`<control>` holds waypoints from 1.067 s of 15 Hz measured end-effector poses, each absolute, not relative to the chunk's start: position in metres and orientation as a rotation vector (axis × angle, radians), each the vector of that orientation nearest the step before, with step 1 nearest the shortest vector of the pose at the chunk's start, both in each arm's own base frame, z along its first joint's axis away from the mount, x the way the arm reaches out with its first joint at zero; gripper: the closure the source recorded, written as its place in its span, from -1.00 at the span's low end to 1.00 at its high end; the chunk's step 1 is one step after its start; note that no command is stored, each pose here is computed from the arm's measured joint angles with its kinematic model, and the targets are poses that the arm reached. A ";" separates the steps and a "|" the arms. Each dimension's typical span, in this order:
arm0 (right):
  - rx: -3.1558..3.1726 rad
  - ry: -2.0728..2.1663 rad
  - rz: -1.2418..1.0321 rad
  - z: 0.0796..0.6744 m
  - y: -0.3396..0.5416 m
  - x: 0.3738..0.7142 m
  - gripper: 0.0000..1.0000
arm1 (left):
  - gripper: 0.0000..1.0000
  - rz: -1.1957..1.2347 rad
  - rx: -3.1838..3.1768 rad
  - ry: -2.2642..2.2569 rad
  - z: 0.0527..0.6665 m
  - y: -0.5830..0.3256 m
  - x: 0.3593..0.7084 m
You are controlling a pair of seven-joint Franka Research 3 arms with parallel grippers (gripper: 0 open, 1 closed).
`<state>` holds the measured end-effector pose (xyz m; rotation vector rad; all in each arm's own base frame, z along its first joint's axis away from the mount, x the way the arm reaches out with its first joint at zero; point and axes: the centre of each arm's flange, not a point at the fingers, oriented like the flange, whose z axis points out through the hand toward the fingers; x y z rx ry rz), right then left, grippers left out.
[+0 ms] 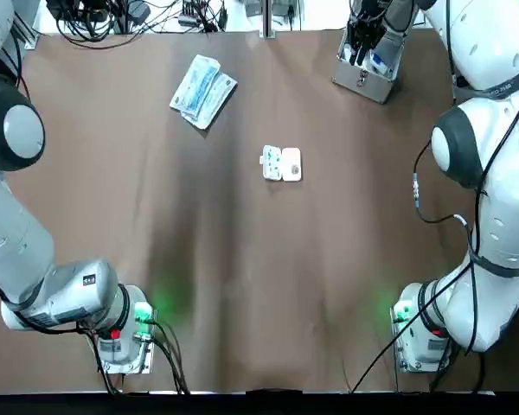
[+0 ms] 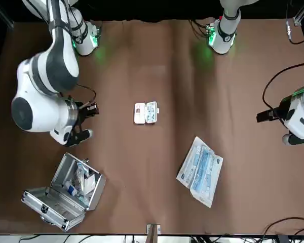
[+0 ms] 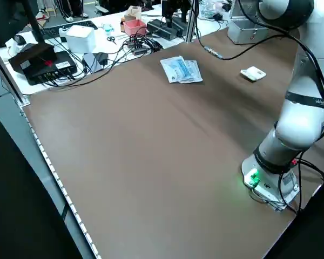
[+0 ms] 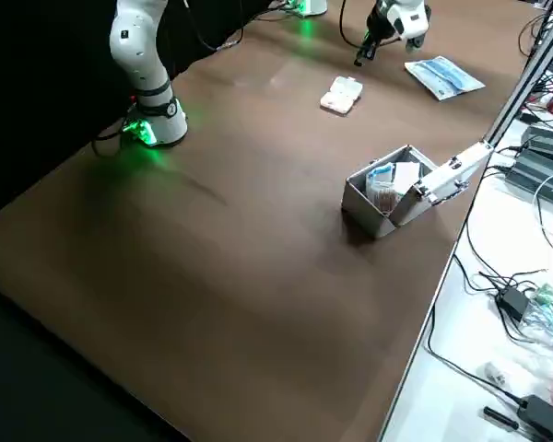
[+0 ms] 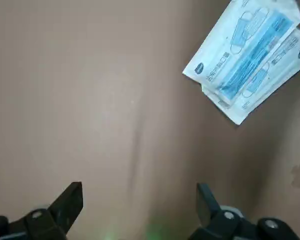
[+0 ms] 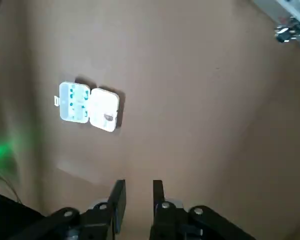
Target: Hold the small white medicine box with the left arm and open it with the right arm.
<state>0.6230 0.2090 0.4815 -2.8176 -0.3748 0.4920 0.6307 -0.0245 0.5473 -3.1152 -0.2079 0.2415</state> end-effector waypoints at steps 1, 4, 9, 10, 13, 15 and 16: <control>-2.834 -0.373 0.486 0.491 0.205 0.622 0.35 | -1.00 0.191 -3.119 -0.219 0.557 -0.022 0.630; -2.892 -0.359 0.478 0.524 0.184 0.619 -0.34 | -0.99 0.020 -3.134 -0.273 0.605 -0.017 0.616; -3.007 -0.351 0.394 0.573 0.155 0.609 -0.96 | -0.99 -0.099 -3.137 -0.201 0.619 -0.032 0.593; -3.008 -0.347 0.372 0.583 0.150 0.606 -0.96 | -1.00 -0.096 -3.137 -0.190 0.618 -0.032 0.592; -3.001 -0.324 0.331 0.607 0.133 0.598 -0.97 | -0.99 -0.086 -3.138 -0.123 0.612 -0.037 0.591; -3.001 -0.300 0.338 0.614 0.122 0.594 -0.97 | -0.99 -0.082 -3.139 -0.083 0.611 -0.044 0.591; -3.003 -0.284 0.340 0.615 0.116 0.594 -0.97 | -1.00 -0.081 -3.139 -0.075 0.611 -0.045 0.591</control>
